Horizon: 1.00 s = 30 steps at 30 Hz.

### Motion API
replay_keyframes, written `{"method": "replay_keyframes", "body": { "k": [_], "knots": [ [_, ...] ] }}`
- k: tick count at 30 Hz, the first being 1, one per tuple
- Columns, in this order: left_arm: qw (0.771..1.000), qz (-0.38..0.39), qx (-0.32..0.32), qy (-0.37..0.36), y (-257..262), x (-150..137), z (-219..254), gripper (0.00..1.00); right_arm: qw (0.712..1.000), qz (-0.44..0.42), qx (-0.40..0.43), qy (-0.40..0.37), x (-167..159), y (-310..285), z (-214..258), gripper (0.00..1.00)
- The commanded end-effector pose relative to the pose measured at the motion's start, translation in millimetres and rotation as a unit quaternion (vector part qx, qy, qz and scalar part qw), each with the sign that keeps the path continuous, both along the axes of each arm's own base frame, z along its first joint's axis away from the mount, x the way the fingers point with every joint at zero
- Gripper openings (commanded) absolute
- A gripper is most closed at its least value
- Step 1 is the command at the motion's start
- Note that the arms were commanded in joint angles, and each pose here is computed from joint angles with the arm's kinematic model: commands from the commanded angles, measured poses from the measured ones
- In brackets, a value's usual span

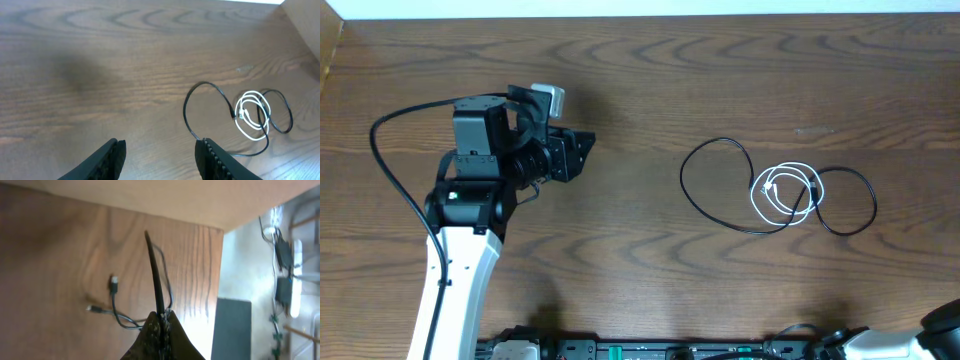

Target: Untangle cables

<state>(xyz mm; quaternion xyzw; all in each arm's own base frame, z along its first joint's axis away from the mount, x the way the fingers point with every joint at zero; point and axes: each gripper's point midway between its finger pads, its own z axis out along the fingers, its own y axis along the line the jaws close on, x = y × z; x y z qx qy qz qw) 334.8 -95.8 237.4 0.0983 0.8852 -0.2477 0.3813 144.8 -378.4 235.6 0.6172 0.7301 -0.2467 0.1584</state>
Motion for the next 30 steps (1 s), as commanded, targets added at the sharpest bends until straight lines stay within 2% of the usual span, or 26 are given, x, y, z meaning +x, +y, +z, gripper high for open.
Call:
{"method": "replay_keyframes", "body": {
  "k": [1, 10, 14, 26, 30],
  "knots": [
    [1.000, 0.001, 0.005, 0.001, 2, 1, -3, 0.50, 1.000, -0.024, 0.005, 0.012, -15, -10, -7, 0.01],
    [1.000, 0.001, 0.005, -0.010, 2, 4, 0, 0.50, 0.995, -0.096, 0.028, 0.018, -54, -30, -33, 0.01],
    [1.000, 0.001, 0.004, -0.010, 2, 4, 0, 0.50, 0.993, -0.104, 0.056, 0.015, -58, -38, -57, 0.01],
    [1.000, -0.012, -0.007, -0.008, -3, 1, 1, 0.50, 0.985, -0.095, 0.139, 0.034, -45, -54, -149, 0.01],
    [1.000, -0.011, -0.008, -0.007, -3, 1, 2, 0.50, 0.986, -0.057, 0.155, 0.011, -25, -60, -171, 0.01]
  ]
}}
